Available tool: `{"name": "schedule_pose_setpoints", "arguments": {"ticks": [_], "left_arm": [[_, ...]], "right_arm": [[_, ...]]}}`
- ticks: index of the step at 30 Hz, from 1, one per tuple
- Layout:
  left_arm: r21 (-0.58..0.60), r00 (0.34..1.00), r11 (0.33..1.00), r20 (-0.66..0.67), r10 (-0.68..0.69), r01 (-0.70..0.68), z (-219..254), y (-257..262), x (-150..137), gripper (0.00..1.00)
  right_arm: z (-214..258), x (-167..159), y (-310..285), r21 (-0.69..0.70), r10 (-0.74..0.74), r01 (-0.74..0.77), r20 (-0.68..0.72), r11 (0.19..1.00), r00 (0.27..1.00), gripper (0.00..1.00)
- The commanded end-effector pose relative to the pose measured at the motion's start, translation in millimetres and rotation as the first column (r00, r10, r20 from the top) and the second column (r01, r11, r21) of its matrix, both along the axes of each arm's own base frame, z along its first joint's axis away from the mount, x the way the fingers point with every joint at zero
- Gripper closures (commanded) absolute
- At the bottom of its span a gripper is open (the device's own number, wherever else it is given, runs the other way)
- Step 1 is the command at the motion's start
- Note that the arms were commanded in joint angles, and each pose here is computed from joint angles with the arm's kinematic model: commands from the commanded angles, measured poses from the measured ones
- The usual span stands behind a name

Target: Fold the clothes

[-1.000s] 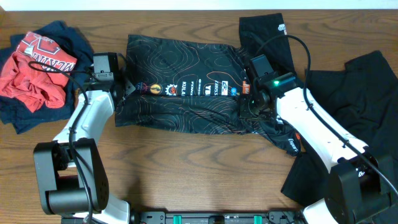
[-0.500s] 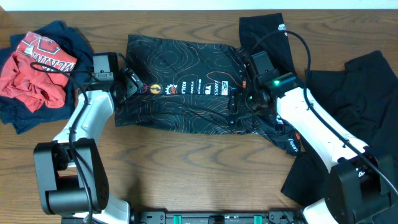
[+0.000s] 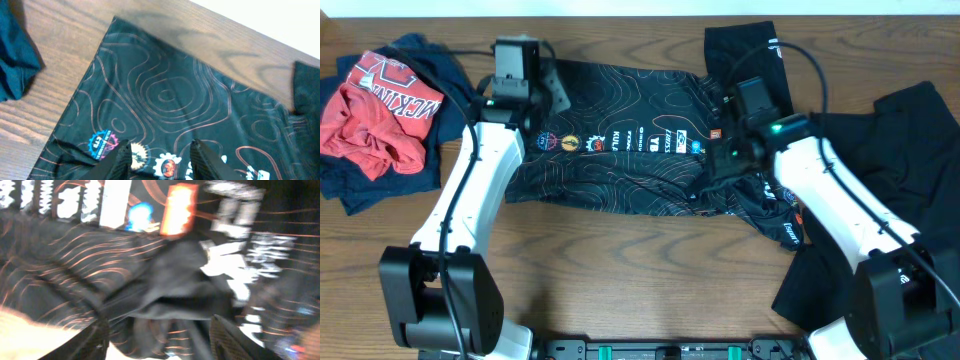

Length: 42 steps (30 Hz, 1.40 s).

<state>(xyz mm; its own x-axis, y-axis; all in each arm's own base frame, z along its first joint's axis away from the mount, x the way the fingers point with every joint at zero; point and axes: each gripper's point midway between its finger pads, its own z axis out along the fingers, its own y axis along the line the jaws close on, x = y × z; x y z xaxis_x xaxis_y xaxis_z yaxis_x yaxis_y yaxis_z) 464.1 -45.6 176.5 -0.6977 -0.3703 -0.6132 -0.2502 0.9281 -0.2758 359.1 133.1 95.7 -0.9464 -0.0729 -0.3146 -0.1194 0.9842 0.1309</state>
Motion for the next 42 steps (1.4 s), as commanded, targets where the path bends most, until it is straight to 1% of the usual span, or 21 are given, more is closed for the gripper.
{"name": "schedule_pose_setpoints", "arguments": {"ticks": [1, 2, 4, 6, 9, 11, 14, 18, 19, 23, 25, 28, 29, 31, 32, 36, 37, 38, 39, 41, 42], "left_arm": [[0.036, 0.999, 0.999, 0.027, 0.022, -0.023, 24, 11, 2, 0.57], [0.038, 1.000, 0.999, 0.015, 0.023, -0.024, 24, 11, 0, 0.57], [0.042, 1.000, 0.999, -0.014, 0.023, -0.022, 23, 12, -6, 0.57], [0.045, 0.999, 0.999, -0.045, 0.023, -0.021, 18, 12, -11, 0.58], [0.038, 0.994, 0.999, -0.104, 0.035, -0.031, 8, 13, -21, 0.58], [0.026, 0.988, 0.999, -0.150, 0.031, -0.028, -2, 11, -27, 0.59], [0.008, 0.973, 0.999, -0.229, 0.039, -0.039, -14, 8, -37, 0.63], [0.022, 0.947, 0.999, -0.318, 0.042, -0.037, -20, 9, -45, 0.63], [0.028, 0.944, 0.999, -0.329, 0.037, -0.030, -18, 9, -43, 0.63], [0.038, 0.938, 0.999, -0.344, 0.037, -0.026, -9, 9, -30, 0.63], [0.038, 0.942, 0.999, -0.333, 0.035, -0.023, -5, 8, -19, 0.63], [0.041, 0.949, 0.999, -0.313, 0.024, -0.012, -2, 6, -1, 0.62], [0.041, 0.950, 0.999, -0.310, 0.025, -0.013, -3, 6, 6, 0.62], [0.041, 0.949, 0.999, -0.314, 0.030, -0.018, -8, 7, 15, 0.62], [0.042, 0.945, 0.999, -0.324, 0.033, -0.021, -12, 8, 19, 0.62], [0.047, 0.919, 0.998, -0.392, 0.047, -0.031, -36, 16, 30, 0.61], [0.050, 0.911, 0.998, -0.410, 0.049, -0.032, -42, 19, 32, 0.59], [0.052, 0.905, 0.998, -0.423, 0.049, -0.030, -47, 20, 33, 0.59], [0.055, 0.900, 0.998, -0.432, 0.050, -0.029, -50, 22, 35, 0.58], [0.057, 0.896, 0.998, -0.441, 0.053, -0.031, -54, 26, 40, 0.58], [0.057, 0.898, 0.998, -0.436, 0.054, -0.032, -53, 28, 43, 0.58]], "right_arm": [[24, 26, -34, -0.028, -0.064, 0.066, 0.070, 0.997, 0.995, 0.35], [31, 30, -40, -0.017, -0.068, 0.069, 0.075, 0.997, 0.995, 0.35], [48, 37, -51, -0.008, -0.069, 0.070, 0.087, 0.998, 0.994, 0.40], [70, 42, -61, -0.014, -0.071, 0.073, 0.104, 0.997, 0.992, 0.42], [99, 44, -64, -0.026, -0.049, 0.052, 0.126, 0.998, 0.991, 0.35], [113, 44, -64, -0.033, -0.036, 0.041, 0.128, 0.999, 0.991, 0.35], [120, 39, -62, -0.046, -0.015, 0.020, 0.102, 0.999, 0.995, 0.36], [107, 28, -55, -0.061, 0.011, -0.010, 0.019, 0.998, 1.000, 0.35], [101, 24, -53, -0.065, 0.017, -0.018, -0.008, 0.998, 1.000, 0.33], [80, 14, -46, -0.082, 0.038, -0.047, -0.105, 0.996, 0.994, 0.40], [73, 15, -42, -0.085, 0.048, -0.059, -0.123, 0.995, 0.991, 0.39], [68, 22, -38, -0.083, 0.055, -0.065, -0.113, 0.994, 0.992, 0.37], [66, 25, -37, -0.082, 0.056, -0.065, -0.107, 0.994, 0.993, 0.33], [67, 29, -37, -0.080, 0.055, -0.062, -0.090, 0.995, 0.994, 0.31], [67, 31, -37, -0.079, 0.053, -0.059, -0.083, 0.995, 0.995, 0.28], [69, 42, -47, -0.114, 0.029, -0.033, -0.041, 0.993, 0.999, 0.35], [69, 47, -49, -0.126, 0.023, -0.026, -0.024, 0.992, 0.999, 0.32], [70, 51, -51, -0.138, 0.022, -0.023, -0.007, 0.990, 1.000, 0.31], [71, 56, -53, -0.151, 0.027, -0.025, 0.013, 0.988, 1.000, 0.26], [72, 66, -55, -0.169, 0.021, -0.012, 0.051, 0.985, 0.999, 0.14], [71, 71, -55, -0.174, 0.022, -0.010, 0.067, 0.985, 0.998, 0.12]]}}
